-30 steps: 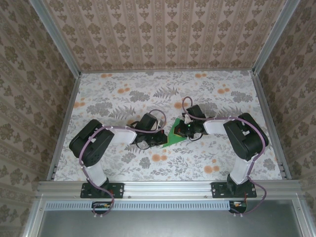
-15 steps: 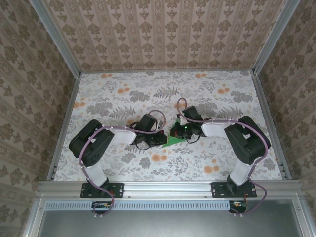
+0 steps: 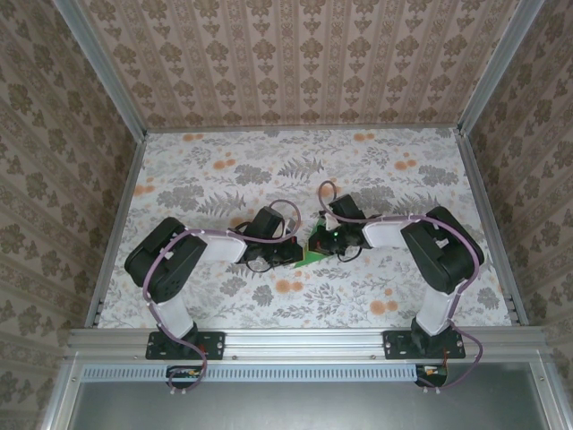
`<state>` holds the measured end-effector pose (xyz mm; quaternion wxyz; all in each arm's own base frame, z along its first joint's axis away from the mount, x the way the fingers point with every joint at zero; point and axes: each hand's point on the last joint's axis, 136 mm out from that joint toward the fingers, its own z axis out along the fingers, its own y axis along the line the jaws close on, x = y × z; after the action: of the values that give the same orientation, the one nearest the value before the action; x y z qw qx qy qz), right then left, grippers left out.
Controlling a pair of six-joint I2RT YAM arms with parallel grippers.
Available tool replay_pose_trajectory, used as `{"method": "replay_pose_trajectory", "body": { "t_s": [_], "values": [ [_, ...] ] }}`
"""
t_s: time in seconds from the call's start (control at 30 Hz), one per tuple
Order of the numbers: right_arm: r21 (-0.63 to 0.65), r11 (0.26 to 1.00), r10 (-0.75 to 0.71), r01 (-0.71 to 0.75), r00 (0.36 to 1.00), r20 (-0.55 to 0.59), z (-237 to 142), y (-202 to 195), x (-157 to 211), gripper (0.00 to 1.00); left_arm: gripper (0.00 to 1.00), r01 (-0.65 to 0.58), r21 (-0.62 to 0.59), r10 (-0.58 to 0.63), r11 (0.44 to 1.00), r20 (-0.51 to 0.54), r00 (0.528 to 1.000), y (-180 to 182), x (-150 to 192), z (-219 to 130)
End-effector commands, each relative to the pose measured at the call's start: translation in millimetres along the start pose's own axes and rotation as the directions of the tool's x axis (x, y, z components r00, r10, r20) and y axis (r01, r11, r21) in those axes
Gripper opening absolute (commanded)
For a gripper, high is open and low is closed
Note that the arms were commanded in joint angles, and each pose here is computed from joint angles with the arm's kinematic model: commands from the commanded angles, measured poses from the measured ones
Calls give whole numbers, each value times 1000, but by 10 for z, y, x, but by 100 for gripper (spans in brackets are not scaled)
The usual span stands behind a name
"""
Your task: Fold a paper plane with a square sheet of paper (pick it up from the middle)
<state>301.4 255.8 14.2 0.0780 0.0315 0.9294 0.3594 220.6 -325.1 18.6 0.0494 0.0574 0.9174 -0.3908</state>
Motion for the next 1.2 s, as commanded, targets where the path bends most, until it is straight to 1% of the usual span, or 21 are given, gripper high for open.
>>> {"method": "replay_pose_trajectory", "body": {
  "t_s": [0.0,0.07,0.13,0.27,0.4,0.5,0.6,0.73,0.87,0.97,1.07,1.17],
  "values": [
    [143,985,90,-95,995,44,-135,-571,-151,1,0,89,-152,-103,984,-87,991,468,347,1],
    [114,985,122,-130,990,71,-232,-557,-282,1,0,79,-144,-93,986,-96,991,440,341,8],
    [71,992,101,-108,990,93,-302,-365,-350,1,0,66,-141,-81,988,-98,992,398,324,8],
    [55,998,28,-32,997,71,-266,5,-209,1,0,52,-135,-64,989,-90,994,348,275,10],
    [34,999,33,-35,998,44,-101,99,-36,1,0,48,-132,-60,990,-93,994,337,271,18],
    [46,998,46,-46,999,14,23,55,22,1,0,46,-134,-59,990,-95,994,336,274,12],
    [67,997,38,-38,999,2,74,-1,5,1,0,47,-138,-61,989,-96,994,341,281,6],
    [115,992,42,-44,999,26,10,-207,-185,0,0,55,-146,-70,988,-100,993,378,309,4],
    [134,980,131,-144,986,101,-197,-618,-549,0,0,60,-147,-76,987,-108,991,390,330,6],
    [134,969,187,-209,969,160,-378,-802,-795,0,0,57,-145,-73,988,-109,991,386,330,6],
    [141,966,186,-219,959,212,-563,-821,-978,1,0,51,-142,-67,989,-107,992,372,320,2],
    [146,969,158,-200,954,256,-748,-717,-1088,1,0,33,-124,-45,992,-98,994,308,274,-4]
  ]
}}
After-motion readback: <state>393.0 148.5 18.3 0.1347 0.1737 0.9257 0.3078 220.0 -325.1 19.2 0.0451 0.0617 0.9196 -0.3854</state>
